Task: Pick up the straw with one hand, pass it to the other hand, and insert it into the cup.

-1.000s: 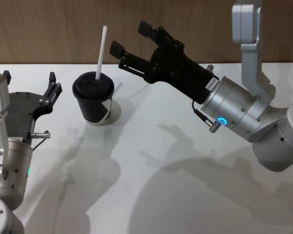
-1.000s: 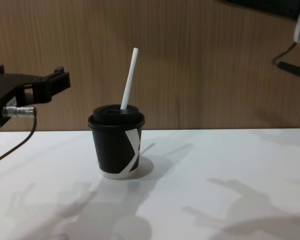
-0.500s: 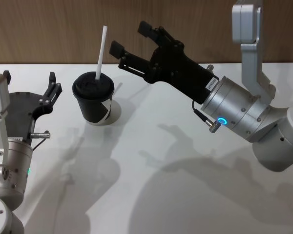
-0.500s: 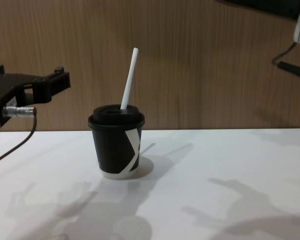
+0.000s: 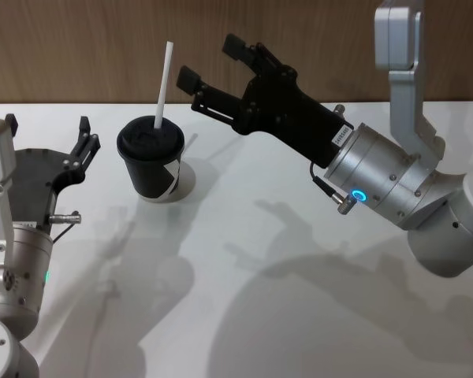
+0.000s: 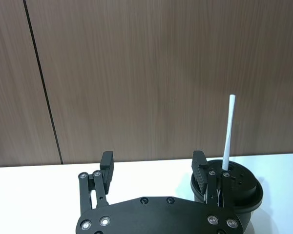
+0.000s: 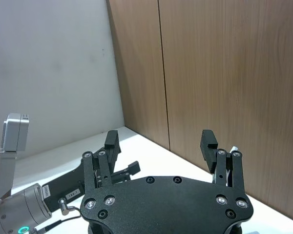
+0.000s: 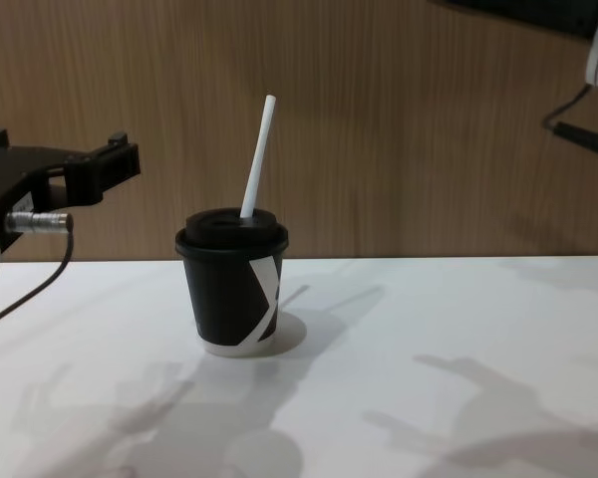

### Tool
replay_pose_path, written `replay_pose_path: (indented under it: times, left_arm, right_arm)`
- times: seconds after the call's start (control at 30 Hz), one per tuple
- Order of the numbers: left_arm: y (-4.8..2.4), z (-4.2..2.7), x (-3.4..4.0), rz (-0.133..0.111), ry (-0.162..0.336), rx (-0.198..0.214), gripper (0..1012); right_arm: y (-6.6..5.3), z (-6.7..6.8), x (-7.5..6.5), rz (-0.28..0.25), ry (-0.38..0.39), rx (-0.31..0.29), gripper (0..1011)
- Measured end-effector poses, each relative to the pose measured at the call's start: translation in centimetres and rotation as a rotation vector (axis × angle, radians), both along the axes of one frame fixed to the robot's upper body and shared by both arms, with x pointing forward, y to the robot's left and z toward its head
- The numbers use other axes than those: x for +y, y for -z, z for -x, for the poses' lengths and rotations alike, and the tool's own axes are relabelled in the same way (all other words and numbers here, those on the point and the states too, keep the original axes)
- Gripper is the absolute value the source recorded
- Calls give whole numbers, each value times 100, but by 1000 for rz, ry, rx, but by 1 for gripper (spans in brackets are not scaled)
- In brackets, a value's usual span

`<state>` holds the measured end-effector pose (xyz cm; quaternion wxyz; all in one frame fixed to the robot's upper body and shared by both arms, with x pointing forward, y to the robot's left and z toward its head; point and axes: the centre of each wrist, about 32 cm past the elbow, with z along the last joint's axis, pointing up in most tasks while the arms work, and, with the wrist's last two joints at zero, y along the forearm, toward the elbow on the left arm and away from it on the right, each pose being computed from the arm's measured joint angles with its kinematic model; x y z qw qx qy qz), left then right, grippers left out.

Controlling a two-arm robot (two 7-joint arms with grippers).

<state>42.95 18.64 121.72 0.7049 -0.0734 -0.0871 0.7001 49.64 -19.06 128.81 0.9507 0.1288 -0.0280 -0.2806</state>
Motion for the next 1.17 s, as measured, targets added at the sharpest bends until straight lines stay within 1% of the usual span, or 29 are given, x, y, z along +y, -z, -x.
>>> replay_pose_path:
  times: [1.17]
  left_arm:
    - [0, 0, 0, 0, 0, 0, 1003]
  right_arm:
    - [0, 0, 0, 0, 0, 0, 1001]
